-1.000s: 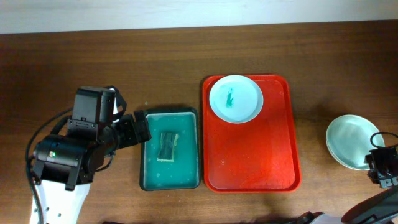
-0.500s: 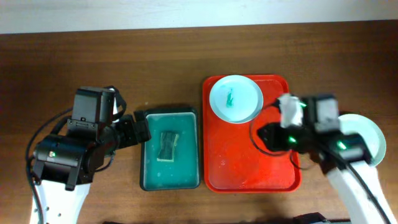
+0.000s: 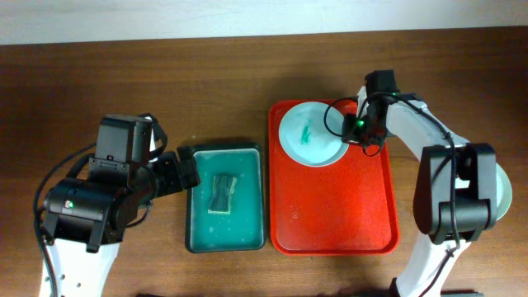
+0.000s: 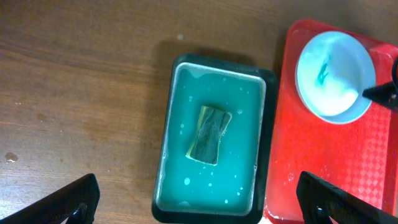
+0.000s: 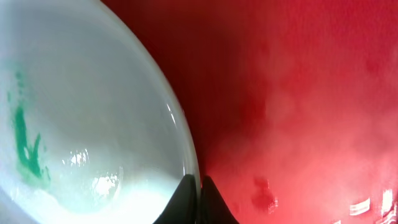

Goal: Clean dirty plates on tray and stack at the side
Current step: 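Grip the last plate with the right gripper and pull it to tray center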

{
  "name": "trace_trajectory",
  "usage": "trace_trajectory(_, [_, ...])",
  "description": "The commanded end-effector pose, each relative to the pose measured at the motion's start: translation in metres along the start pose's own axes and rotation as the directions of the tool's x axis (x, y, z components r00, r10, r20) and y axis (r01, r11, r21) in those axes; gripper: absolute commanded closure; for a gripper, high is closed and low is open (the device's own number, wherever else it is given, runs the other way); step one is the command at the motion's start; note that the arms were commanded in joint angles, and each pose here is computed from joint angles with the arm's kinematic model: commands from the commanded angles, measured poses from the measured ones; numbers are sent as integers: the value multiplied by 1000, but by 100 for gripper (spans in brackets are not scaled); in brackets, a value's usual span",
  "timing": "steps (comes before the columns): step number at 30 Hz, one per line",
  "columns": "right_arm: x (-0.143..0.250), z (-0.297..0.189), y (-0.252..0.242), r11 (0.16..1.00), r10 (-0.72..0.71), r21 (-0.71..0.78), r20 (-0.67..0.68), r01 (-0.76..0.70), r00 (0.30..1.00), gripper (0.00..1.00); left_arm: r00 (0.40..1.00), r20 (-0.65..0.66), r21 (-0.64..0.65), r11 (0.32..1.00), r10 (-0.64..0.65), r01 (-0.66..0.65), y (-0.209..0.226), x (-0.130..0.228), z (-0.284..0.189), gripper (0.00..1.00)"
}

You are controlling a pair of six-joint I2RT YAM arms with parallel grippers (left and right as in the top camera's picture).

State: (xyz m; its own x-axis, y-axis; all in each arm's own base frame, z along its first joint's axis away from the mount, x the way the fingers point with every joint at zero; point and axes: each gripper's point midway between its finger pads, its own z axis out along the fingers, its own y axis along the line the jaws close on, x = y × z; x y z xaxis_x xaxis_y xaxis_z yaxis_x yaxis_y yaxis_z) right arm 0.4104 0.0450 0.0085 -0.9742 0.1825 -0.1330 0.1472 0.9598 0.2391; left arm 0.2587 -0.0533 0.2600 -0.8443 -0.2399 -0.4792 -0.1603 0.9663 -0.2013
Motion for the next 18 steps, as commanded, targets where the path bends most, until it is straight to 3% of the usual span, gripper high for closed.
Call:
trace_trajectory(1, [21, -43, -14, 996, 86, 28, -42, -85, 995, 96, 1000, 16, 2, 1000, 4, -4, 0, -3, -4, 1])
trace_trajectory(3, [45, -108, -16, 993, 107, 47, -17, -106, 994, 96, 1000, 16, 2, 1000, 4, -4, 0, -3, -4, 1])
trace_trajectory(6, [82, -199, -22, 986, 80, 134, 135, -99, 988, 96, 1000, 16, 2, 1000, 4, -4, 0, -3, -4, 1])
trace_trajectory(9, [138, -241, -16, 986, 124, 85, 198, -143, 972, 96, 1000, 16, 2, 1000, 4, -4, 0, -3, -4, 1])
trace_trajectory(12, [191, -201, -21, 976, 213, 11, 168, -218, 962, 96, 1000, 16, 2, 1000, 4, -4, 0, -3, -4, 1])
trace_trajectory(13, [196, -179, -24, 975, 222, -8, 174, -224, 959, 96, 1000, 16, 2, 1000, 4, -4, 0, -3, -4, 1])
trace_trajectory(15, [200, -128, -3, 977, 141, -184, 151, -112, 979, 96, 1000, 16, 2, 1000, 4, -4, 0, -3, -4, 1])
trace_trajectory(18, [193, -96, -13, 987, 90, -141, 96, -76, 991, 96, 1000, 16, 2, 1000, 4, -4, 0, -3, -4, 1])
